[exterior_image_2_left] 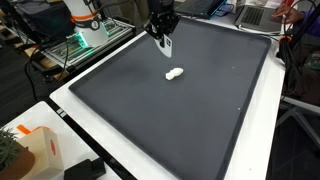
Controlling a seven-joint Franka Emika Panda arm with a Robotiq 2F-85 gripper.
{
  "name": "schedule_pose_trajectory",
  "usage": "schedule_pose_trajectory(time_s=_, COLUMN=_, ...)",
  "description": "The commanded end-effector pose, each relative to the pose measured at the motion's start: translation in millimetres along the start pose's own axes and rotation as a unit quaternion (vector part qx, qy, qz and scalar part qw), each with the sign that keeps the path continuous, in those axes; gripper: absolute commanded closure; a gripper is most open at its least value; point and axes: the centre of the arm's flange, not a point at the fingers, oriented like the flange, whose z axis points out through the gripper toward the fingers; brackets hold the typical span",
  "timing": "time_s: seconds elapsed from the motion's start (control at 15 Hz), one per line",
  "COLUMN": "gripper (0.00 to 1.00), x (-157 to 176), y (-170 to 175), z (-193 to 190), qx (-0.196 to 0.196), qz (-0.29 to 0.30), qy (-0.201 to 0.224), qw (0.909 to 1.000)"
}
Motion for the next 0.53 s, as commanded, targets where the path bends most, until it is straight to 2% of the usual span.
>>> schedule_pose_trajectory(time_s=0.0, gripper=0.99, x=-15, y=6, z=21, qx=0.010, qz=0.016, qy=0.003, qw=0.9998)
schedule_pose_trajectory(time_s=0.27, gripper=0.99, x=-34, y=11, z=41, qx=0.021, qz=0.032, qy=0.016, qw=0.9991)
schedule_pose_trajectory(time_s=0.47, gripper=0.99, x=-37, y=10, z=52, qx=0.028, qz=0.046, qy=0.046, qw=0.9975)
